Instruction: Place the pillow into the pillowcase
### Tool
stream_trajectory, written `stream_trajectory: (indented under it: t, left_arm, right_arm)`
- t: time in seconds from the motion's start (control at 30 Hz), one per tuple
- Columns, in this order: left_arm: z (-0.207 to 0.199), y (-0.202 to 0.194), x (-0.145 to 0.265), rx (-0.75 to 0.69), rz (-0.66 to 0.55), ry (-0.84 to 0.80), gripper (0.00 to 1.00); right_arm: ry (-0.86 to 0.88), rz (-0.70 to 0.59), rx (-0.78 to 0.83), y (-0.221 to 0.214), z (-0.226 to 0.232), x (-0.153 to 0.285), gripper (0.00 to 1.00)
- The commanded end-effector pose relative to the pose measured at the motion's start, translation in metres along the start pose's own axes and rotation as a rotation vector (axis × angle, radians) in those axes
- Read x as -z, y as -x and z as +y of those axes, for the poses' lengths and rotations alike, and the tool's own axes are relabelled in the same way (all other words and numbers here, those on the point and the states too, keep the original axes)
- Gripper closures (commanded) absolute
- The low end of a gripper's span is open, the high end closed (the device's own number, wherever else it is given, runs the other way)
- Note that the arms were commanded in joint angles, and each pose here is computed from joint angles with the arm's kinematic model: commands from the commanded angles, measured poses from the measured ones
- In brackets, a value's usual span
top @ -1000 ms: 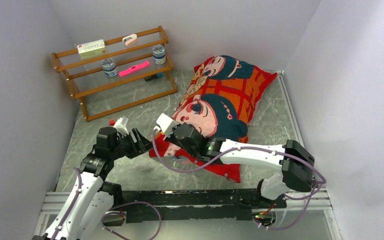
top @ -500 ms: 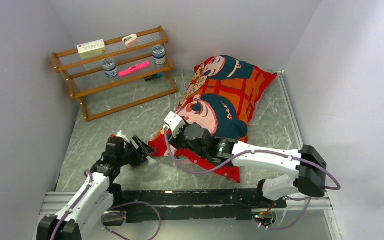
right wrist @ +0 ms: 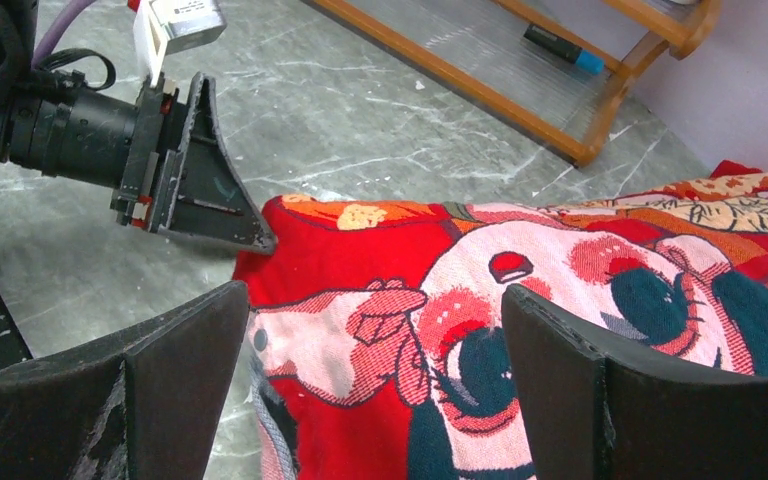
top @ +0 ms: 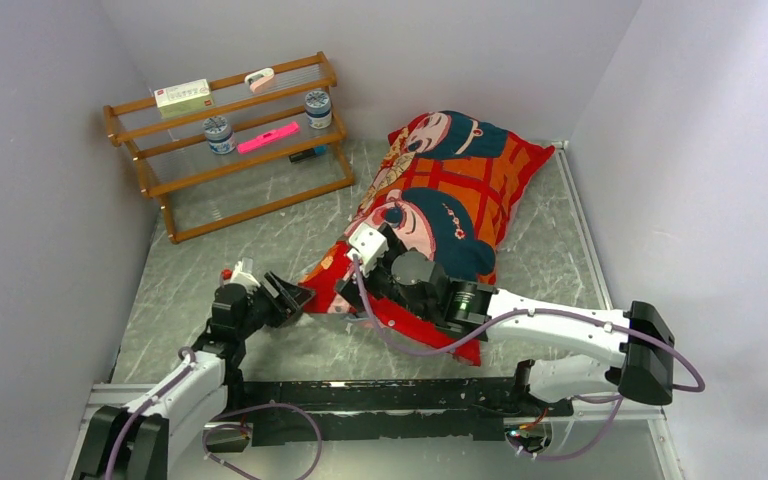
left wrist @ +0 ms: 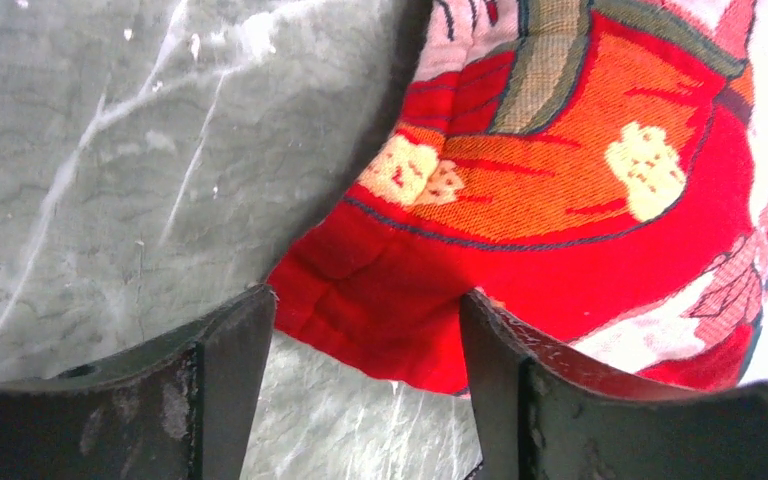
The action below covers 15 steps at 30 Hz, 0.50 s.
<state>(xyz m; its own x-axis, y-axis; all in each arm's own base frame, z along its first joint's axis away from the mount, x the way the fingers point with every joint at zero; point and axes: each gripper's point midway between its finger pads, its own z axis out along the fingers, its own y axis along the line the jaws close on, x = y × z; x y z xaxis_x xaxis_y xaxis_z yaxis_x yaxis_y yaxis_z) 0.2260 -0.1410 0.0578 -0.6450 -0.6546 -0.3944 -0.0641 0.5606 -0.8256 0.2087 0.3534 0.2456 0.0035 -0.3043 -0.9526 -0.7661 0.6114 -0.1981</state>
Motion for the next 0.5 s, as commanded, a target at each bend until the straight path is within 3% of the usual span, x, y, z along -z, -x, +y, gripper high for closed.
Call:
stream_trajectory:
  t: [0.0,0.07,0.17,0.37,0.47]
  left_arm:
    - [-0.027,0.009,0.001,-0.02,-0.037,-0.137,0.32]
    - [-0.033,0.012,0.001,-0.04,-0.041,-0.155,0.43]
    - [-0.046,0.017,0.002,-0.047,-0.04,-0.184,0.91]
    - [-0.078,0.046,0.014,-0.1,-0.087,-0.151,0.95]
    - [-0.084,0.058,0.022,-0.125,-0.124,-0.107,0.95]
  right_arm:
    - [-0.015,-0.092,-0.024,0.024,-0.006,0.009,0.0]
    - [-0.012,-0.093,-0.025,0.025,-0.006,0.01,0.0]
    - [-0.017,-0.092,-0.032,0.026,-0.007,0.013,0.0]
    - [0.02,-0.107,-0.099,0.031,-0.006,0.035,0.0]
    - [0.078,-0.094,-0.05,0.024,0.002,0.038,0.0]
